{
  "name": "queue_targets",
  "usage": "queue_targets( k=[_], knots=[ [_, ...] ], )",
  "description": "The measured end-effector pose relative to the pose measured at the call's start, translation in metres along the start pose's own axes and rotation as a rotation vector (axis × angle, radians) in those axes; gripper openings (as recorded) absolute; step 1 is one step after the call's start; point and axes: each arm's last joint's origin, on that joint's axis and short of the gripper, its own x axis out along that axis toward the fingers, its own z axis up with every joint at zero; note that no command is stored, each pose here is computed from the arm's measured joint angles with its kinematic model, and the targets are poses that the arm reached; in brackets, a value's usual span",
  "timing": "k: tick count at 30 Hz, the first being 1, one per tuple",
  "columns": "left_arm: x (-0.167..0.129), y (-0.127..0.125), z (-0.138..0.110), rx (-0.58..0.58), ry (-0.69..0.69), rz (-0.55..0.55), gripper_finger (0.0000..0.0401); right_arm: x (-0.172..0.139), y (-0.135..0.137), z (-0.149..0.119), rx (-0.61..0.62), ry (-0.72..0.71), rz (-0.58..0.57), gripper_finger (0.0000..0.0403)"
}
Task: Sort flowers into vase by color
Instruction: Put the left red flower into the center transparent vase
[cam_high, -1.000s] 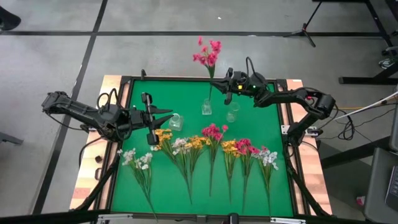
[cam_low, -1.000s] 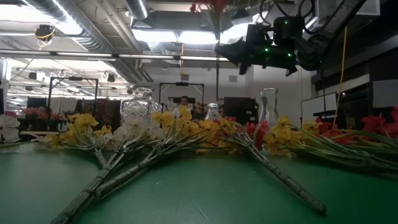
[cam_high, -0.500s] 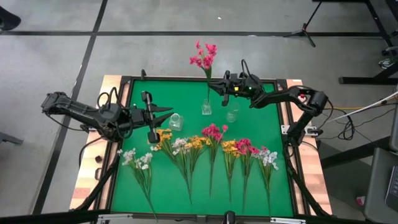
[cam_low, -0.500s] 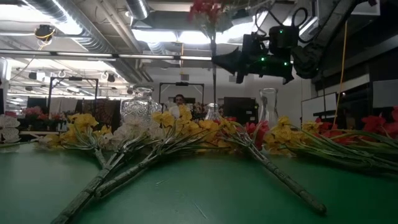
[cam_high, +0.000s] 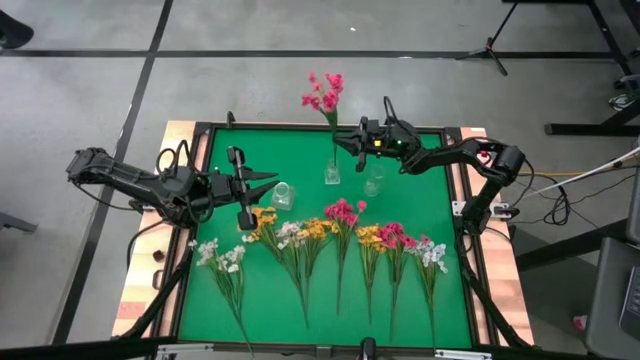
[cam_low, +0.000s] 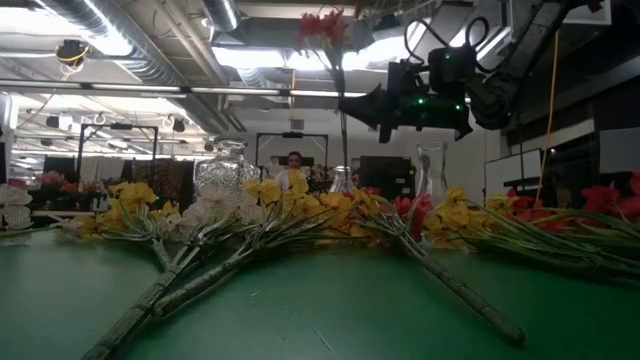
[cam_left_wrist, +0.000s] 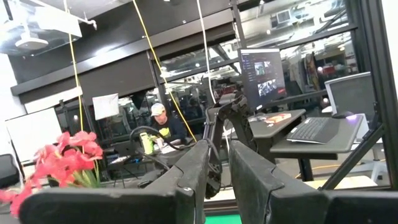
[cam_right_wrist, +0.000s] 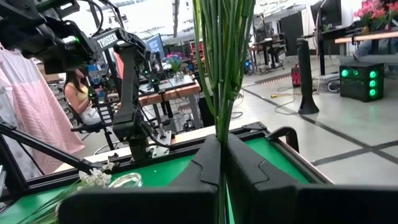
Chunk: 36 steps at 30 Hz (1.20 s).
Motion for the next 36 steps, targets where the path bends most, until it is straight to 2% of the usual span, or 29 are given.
queue_targets(
  k=[8,16,21,31,36],
  knots=[
    [0.0,0.0,0.0,0.0,0.0,0.0,0.0064,0.0,0.0,-0.001,0.007,0.013,-0.004,0.0016],
    [0.0,0.0,0.0,-0.003,0.0,0.0,0.0064,0.0,-0.001,-0.004,0.021,0.031,-0.028,0.0091],
    [0.0,0.0,0.0,-0.004,0.0,0.0,0.0064,0.0,-0.001,-0.004,0.021,0.031,-0.027,0.0121],
    [0.0,0.0,0.0,-0.004,0.0,0.0,0.0064,0.0,-0.002,-0.005,0.027,0.047,-0.032,0.0131],
    [0.0,0.0,0.0,-0.004,0.0,0.0,0.0064,-0.004,0.0,0.007,-0.007,0.026,-0.034,0.0131]
  ],
)
